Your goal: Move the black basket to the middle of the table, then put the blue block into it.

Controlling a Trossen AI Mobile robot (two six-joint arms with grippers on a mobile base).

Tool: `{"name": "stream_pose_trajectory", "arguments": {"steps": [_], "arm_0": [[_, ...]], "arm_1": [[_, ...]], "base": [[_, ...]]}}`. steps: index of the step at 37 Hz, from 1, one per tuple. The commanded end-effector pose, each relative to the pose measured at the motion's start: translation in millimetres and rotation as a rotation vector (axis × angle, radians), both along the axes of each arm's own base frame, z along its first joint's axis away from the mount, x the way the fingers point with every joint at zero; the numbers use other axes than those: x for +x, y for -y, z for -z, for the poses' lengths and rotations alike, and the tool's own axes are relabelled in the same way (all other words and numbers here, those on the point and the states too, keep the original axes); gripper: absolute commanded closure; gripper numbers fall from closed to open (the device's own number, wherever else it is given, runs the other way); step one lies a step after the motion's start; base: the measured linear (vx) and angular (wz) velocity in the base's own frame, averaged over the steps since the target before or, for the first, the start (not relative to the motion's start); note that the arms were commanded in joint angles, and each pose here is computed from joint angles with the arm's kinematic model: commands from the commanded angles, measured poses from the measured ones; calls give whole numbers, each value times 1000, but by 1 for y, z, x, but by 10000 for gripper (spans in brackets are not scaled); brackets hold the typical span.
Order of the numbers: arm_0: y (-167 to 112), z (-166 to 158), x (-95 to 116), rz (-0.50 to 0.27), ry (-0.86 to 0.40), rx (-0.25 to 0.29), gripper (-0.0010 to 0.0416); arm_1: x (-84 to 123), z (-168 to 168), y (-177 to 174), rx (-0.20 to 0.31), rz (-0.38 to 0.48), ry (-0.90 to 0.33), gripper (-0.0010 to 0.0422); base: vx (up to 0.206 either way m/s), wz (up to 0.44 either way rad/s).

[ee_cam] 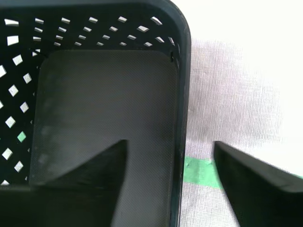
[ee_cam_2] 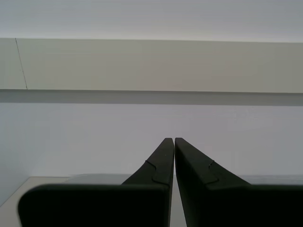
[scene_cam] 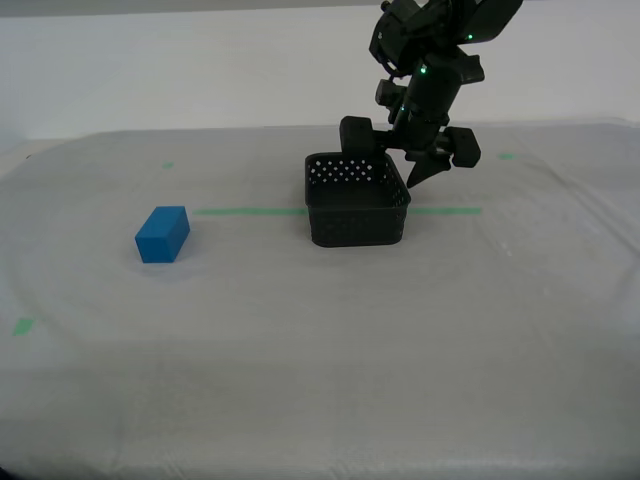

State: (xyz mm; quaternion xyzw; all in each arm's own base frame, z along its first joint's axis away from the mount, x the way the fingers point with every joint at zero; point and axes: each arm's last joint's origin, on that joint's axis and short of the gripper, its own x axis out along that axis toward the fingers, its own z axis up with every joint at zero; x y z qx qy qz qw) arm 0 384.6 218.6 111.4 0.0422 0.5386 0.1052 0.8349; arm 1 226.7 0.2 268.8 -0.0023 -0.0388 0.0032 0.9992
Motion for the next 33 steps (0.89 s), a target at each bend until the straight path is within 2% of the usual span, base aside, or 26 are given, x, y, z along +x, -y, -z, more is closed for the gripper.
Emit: {"name": "stream_pose_trajectory", "arguments": {"steps": [1,5,10,15,17,20,24,33], "arm_0": [[-1,-1,0,-24,1,2,63],[-1,-1,-1,-67,4,-6,-5],[-2,-4,-2,-102,-17,41,33],[-2,-13,-3,-105,-6,53,15],[-1,-21,-4,-112,6,52,-2],[0,-31,-5,-120,23,55,14],[4,-48,-9,-118,31,58,5],[26,-84,-19,-149,41,19,7]], "arm_1": [[0,-1,0,2,0,5,412],[0,-1,0,2,0,5,412],[0,-1,0,2,0,5,412],[0,-1,0,2,0,5,412],[0,-1,0,2,0,5,412],[0,-1,0,2,0,6,412],[0,-1,0,2,0,5,412],[0,-1,0,2,0,5,412]], "base": [[0,0],[0,0],[0,0],[0,0],[0,0],[0,0],[0,0],[0,0]]}}
